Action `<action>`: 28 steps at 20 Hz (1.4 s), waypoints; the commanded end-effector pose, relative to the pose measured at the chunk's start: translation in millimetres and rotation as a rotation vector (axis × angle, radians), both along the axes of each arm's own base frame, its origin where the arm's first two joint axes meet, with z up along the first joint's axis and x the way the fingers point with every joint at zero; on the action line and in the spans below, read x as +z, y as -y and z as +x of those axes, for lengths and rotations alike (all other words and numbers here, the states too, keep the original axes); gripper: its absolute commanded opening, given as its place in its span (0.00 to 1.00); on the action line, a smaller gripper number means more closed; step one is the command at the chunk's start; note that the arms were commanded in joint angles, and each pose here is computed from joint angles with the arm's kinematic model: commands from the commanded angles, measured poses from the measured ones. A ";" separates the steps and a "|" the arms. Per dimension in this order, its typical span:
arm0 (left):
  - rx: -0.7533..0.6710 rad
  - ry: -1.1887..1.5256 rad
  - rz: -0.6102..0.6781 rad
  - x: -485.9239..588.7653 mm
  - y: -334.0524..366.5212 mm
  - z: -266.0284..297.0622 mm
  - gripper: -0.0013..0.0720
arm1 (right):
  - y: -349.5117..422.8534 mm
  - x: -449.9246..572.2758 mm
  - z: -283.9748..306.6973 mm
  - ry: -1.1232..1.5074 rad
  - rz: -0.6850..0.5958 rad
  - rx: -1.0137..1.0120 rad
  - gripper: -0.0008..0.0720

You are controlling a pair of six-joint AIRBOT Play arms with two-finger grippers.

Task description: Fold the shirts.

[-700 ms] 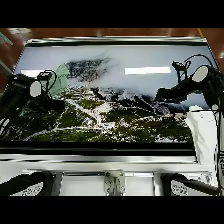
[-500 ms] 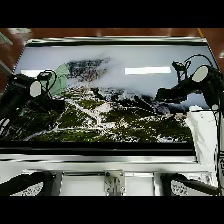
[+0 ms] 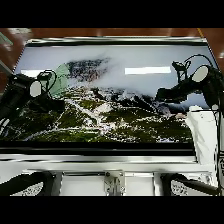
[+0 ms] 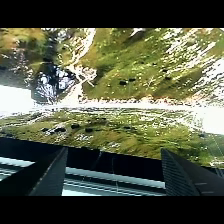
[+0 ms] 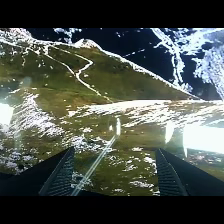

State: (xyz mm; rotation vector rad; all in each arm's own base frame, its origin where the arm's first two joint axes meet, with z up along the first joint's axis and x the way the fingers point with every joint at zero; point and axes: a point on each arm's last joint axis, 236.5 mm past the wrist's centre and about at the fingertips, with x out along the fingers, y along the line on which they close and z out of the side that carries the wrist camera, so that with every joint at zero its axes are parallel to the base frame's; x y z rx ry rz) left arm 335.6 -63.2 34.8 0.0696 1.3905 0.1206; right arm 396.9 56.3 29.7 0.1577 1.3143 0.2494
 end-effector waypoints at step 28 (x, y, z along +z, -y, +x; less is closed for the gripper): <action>0.330 0.401 -0.022 -0.8 -205.2 207.8 0.67 | -7.7 4.8 8.5 0.027 0.046 -0.036 0.88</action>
